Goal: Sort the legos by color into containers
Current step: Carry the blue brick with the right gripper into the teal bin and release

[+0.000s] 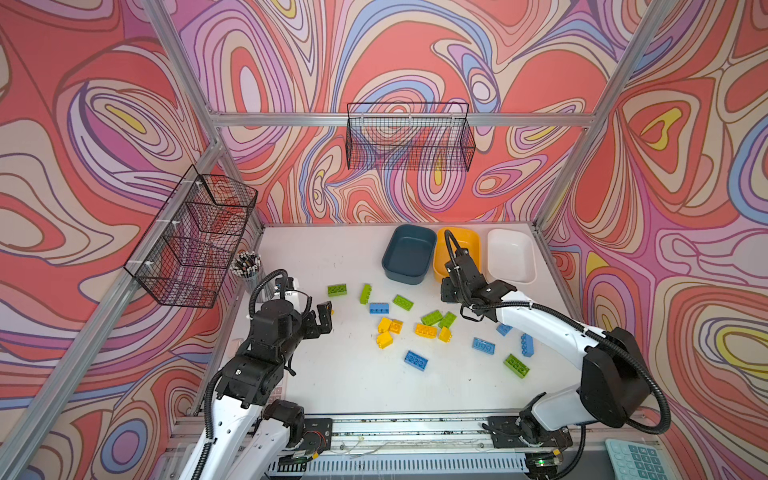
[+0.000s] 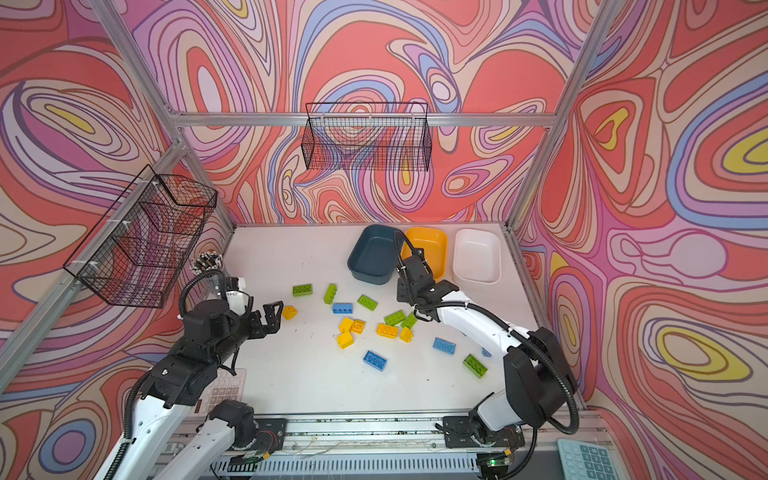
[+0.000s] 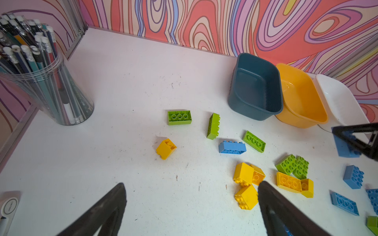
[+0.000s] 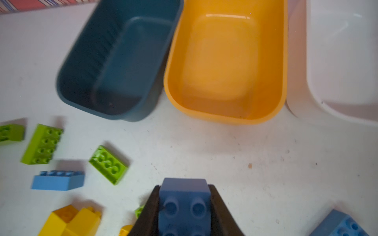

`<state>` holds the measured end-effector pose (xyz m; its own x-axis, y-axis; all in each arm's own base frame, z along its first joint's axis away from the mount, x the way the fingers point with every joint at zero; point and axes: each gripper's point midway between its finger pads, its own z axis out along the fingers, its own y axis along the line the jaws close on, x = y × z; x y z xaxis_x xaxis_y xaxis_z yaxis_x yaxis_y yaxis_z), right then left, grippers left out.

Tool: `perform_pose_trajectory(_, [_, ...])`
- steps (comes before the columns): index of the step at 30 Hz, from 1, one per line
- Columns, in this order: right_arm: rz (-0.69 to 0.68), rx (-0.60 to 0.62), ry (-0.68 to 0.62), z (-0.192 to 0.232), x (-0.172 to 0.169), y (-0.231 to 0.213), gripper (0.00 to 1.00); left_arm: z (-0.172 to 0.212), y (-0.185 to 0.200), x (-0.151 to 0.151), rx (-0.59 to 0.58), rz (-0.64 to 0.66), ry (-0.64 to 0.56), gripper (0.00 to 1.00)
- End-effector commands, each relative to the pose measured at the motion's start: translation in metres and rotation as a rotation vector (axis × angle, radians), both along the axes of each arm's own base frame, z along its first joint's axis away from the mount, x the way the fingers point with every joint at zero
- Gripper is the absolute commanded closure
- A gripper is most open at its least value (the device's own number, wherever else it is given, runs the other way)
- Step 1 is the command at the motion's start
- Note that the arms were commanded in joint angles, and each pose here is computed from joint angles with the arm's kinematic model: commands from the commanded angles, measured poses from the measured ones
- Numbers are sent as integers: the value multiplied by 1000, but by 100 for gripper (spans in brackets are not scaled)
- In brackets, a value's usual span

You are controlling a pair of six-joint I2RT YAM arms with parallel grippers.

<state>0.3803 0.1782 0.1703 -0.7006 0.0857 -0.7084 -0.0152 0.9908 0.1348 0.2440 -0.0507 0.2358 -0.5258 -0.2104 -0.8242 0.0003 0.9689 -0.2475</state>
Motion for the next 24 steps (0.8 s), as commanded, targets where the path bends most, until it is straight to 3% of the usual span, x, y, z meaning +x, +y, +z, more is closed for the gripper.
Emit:
perform_pose_trajectory(1, [89,15,-20,15,21,26,77,-1,0,-2,19,-7,18,0])
perform_pose_trajectory(6, [158,96,-79,41,68,68,77,-4,-2,-1,18,-20,31,0])
perform_pose_trajectory(14, [189,108,-78,15,139,103,77,-10,-12,1,-3,-61,62,2])
perform_pose_trajectory(20, [186,135,-56,-9,169,113,74,-12,-13,2,-2,-66,70,3])
perform_pose_trajectory(24, [183,148,-55,-12,179,115,66,-14,-12,2,2,-64,77,2])
